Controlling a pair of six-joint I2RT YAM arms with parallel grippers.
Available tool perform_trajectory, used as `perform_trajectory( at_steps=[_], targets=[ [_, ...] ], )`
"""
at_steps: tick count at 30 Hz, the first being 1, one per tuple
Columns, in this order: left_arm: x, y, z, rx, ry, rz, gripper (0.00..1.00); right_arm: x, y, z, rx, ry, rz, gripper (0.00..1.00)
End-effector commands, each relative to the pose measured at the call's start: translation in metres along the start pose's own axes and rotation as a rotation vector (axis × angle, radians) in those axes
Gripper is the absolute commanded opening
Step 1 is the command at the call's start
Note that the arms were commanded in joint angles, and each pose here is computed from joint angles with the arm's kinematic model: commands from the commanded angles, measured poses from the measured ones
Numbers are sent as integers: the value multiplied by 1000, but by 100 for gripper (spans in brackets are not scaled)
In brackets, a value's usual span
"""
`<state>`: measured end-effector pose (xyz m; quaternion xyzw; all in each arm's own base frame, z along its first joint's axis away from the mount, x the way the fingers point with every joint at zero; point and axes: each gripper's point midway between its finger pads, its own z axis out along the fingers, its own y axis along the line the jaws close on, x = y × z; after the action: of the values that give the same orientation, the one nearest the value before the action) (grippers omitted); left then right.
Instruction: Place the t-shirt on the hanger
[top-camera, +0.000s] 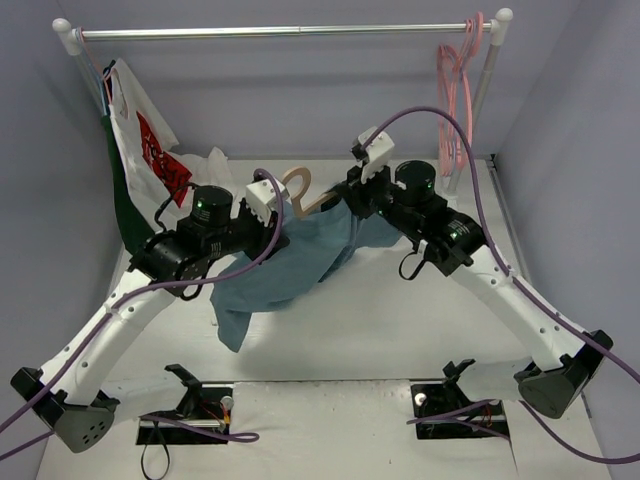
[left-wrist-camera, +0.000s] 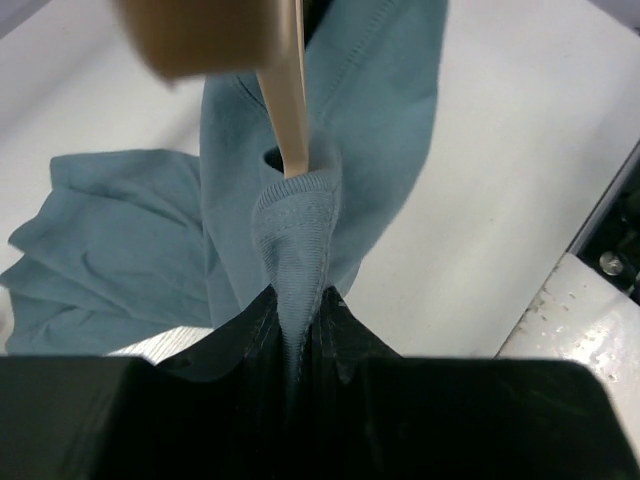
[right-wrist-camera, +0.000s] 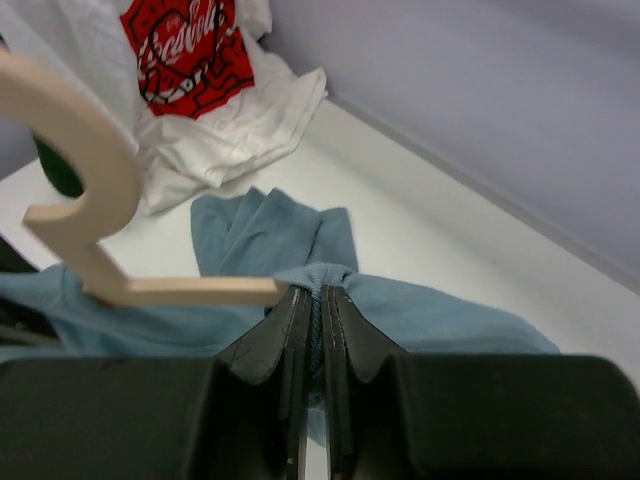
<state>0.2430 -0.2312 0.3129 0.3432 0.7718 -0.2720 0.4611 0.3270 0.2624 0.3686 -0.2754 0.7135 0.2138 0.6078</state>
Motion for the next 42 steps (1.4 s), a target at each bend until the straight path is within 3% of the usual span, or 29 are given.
perform_trajectory(
  at_steps=[1, 9, 15, 24, 42],
  targets=[
    [-41, 12, -16, -94, -170, 45, 0, -7, 3, -1, 34, -21, -6, 3],
    [-56, -10, -27, 5, -273, 77, 0, -14, 7, 24, 80, 2, 28, 3],
    [-33, -27, -21, 103, -323, 56, 0, -9, 9, 31, 75, 26, 34, 8],
    [-29, -32, -15, 139, -425, 41, 0, 5, 17, 18, 19, 54, 10, 25],
    [-2, -21, 8, 125, -374, 43, 0, -28, 28, -14, -148, 25, -90, 54]
  ],
)
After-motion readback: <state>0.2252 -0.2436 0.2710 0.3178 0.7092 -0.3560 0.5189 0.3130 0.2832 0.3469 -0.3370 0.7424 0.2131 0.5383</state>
